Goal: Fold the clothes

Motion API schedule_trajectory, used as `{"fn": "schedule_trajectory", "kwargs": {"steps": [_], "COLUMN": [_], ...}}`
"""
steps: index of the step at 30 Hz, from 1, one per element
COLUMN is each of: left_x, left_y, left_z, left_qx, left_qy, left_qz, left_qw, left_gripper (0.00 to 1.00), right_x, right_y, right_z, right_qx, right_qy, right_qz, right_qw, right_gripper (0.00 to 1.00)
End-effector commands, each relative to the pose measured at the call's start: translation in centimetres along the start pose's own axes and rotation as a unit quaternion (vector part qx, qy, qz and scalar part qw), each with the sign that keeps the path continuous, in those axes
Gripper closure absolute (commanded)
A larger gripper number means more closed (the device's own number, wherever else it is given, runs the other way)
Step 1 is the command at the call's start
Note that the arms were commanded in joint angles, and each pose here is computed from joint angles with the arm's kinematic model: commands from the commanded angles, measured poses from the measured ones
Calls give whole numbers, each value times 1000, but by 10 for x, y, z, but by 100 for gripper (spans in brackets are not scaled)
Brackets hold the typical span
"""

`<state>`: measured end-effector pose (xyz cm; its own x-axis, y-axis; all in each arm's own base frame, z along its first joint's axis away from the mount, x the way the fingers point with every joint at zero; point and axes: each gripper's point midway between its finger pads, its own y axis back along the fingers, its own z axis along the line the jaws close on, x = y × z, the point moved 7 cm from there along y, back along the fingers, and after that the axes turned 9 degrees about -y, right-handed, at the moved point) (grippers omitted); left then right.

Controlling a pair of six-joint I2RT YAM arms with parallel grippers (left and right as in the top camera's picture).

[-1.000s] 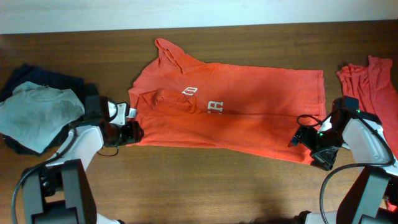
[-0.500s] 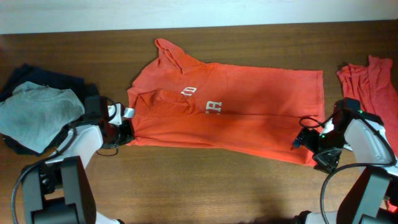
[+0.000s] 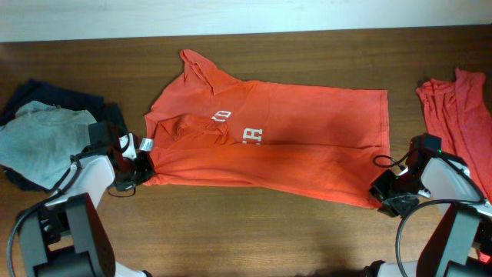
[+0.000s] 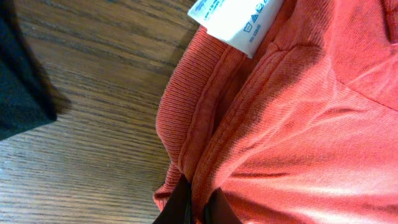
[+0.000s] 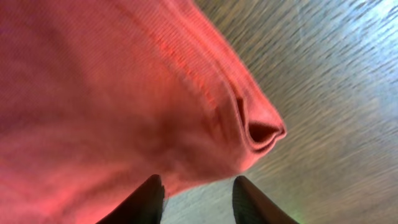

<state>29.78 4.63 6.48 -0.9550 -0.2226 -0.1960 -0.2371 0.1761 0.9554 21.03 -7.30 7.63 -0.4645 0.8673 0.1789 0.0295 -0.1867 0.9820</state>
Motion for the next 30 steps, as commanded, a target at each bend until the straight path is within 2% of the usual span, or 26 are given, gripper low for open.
{"fn": "schedule_trajectory", "kwargs": {"steps": [1,3,5,12,18,20,21,22,23,26,28,30], "left_x": [17,22,25,36,42,44,45,44,41,27,6,-16], "left_y": [-6,-5,-3,20,35,36,37,41,47,69,95,117], "left_z": [13,16,18,19,21,21,20,19,18,13,7,-8], "left_qx": [-43,-59,-71,-102,-127,-127,-126,-126,-126,-126,-125,-87], "left_qy": [20,21,22,21,19,20,22,22,21,18,10,-28], "left_qz": [41,53,62,74,77,81,83,84,78,52,7,-45], "left_qw": [998,997,995,992,989,988,988,988,989,990,992,995], "left_gripper": [99,100,100,100,98,73,51,42,38,34,27,26], "right_x": [-15,-23,-26,-32,-40,-42,-42,-45,-47,-54,-58,-58], "right_y": [-1,1,3,7,17,22,26,34,42,67,92,113], "right_z": [-12,-16,-18,-24,-17,-14,-13,-10,-6,5,16,32], "right_qx": [52,75,89,123,112,110,110,108,105,88,68,20], "right_qy": [-29,-30,-30,-26,-26,-27,-26,-27,-27,-27,-26,13], "right_qz": [-66,-100,-115,-145,-161,-161,-161,-163,-168,-187,-195,-185], "right_qw": [996,992,989,981,980,980,980,980,980,978,978,982], "right_gripper": [74,87,96,96,96,95,60,27,21,15,12,11]}}
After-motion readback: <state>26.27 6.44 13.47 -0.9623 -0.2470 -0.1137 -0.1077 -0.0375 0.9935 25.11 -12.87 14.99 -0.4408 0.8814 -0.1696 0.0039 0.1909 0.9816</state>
